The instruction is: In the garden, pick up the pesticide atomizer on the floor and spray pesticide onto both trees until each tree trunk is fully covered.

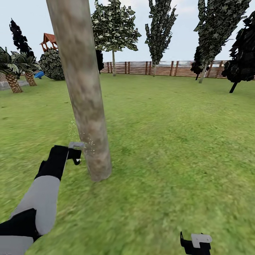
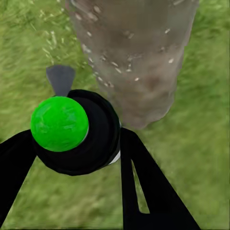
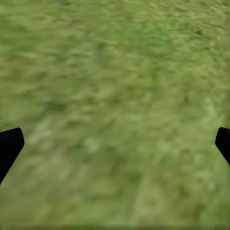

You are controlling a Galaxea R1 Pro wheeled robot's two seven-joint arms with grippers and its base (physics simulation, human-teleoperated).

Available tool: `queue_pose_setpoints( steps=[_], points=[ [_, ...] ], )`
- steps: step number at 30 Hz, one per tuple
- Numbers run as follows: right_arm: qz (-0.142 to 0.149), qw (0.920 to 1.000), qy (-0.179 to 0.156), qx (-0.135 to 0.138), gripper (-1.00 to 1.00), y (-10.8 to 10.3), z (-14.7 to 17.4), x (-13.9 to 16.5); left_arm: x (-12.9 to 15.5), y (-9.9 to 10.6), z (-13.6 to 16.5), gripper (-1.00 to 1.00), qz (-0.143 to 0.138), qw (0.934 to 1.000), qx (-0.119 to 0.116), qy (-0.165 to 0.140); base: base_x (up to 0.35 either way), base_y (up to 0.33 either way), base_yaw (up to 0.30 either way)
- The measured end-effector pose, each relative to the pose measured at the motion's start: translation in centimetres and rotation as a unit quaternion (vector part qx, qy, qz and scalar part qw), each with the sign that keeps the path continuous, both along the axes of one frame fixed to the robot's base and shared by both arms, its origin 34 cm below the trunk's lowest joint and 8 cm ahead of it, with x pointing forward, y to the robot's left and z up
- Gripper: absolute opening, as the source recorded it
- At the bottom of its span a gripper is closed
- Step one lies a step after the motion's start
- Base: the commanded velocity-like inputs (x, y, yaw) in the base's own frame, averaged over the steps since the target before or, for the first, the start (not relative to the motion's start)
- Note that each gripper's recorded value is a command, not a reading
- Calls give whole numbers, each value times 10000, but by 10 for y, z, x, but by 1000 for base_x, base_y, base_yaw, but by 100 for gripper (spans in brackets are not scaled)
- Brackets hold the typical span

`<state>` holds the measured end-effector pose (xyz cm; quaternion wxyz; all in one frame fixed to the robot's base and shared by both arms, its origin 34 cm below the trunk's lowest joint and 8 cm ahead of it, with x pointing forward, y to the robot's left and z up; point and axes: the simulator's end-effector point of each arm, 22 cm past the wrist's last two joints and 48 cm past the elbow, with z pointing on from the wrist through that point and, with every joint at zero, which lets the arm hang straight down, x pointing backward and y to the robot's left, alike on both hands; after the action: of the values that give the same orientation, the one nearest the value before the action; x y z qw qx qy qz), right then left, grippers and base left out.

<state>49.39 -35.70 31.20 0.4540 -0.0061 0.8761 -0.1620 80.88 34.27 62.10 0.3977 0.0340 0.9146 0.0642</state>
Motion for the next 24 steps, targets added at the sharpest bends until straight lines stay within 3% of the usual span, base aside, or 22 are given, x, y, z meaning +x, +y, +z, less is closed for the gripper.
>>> queue_pose_setpoints(
  steps=[2, 3, 6, 8, 11, 15, 24],
  points=[
    [1, 10000, 0, 3, 100, 0, 0, 0, -6, 27, -2, -100, 130, 9998, 139, 42, 0, 0, 0],
    [0, 10000, 0, 5, 100, 1, 0, 0, -6, 28, -3, -100, 133, 9998, 131, 48, 0, 0, 112],
    [-2, 10000, 0, 7, 100, 1, 0, 0, -4, 10, -4, -100, 51, 10000, 12, 28, 33, -91, 180],
    [-4, 10000, 2, 9, 100, 1, 0, 0, 3, -19, 2, -100, -91, 9999, -128, -42, 44, -251, 23],
    [7, 10000, 1, 6, 100, 1, 0, 0, 4, -19, 4, -100, -97, 9999, -88, -59, 4, -268, 5],
    [7, 10000, 2, 7, 100, 1, 0, 0, 8, -9, 27, -100, 3, 9994, -1, -344, -167, -234, 0],
    [2, 10000, 1, 9, 100, 1, 0, 0, 8, -4, 32, -100, 36, 9992, 27, -397, -219, -84, 28]
  ],
)
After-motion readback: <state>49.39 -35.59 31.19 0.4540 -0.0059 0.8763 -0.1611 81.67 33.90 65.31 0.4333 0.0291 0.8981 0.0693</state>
